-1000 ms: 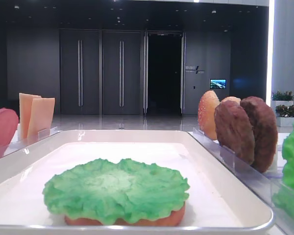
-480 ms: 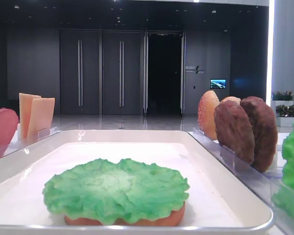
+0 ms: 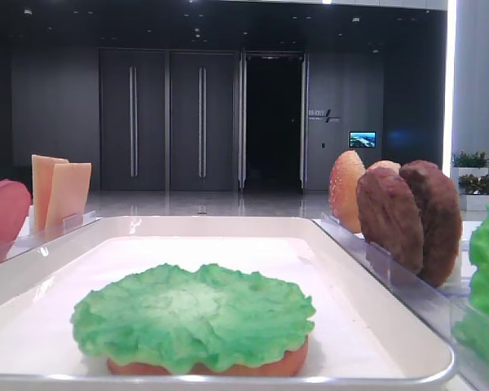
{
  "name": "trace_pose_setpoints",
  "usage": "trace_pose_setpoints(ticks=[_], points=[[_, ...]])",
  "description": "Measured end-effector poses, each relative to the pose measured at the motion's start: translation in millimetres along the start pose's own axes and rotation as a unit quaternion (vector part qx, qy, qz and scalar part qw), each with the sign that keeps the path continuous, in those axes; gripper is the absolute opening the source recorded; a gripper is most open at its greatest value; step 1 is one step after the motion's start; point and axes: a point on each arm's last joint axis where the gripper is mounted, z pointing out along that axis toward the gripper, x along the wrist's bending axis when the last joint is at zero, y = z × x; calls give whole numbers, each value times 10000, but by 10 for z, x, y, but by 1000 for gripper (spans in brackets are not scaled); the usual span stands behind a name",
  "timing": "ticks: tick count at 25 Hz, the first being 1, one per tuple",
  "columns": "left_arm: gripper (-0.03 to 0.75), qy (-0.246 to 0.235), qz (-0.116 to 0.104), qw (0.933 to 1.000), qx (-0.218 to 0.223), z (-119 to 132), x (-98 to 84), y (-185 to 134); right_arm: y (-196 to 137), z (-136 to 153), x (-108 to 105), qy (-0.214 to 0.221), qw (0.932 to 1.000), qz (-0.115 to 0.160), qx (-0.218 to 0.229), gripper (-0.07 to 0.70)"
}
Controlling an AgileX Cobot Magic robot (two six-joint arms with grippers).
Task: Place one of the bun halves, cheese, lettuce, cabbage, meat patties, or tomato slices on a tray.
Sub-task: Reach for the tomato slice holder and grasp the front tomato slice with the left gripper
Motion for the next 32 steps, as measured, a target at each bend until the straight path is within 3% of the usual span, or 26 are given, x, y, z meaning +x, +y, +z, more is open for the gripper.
trace_pose_setpoints(ticks=[20,32], points=[[345,-307,434,9982,-280,-105,-957,-265,0,0,0,0,10000,0,0,482],[345,-392,609,9966,-393,-149,-1261,-414,0,0,0,0,10000,0,0,482]])
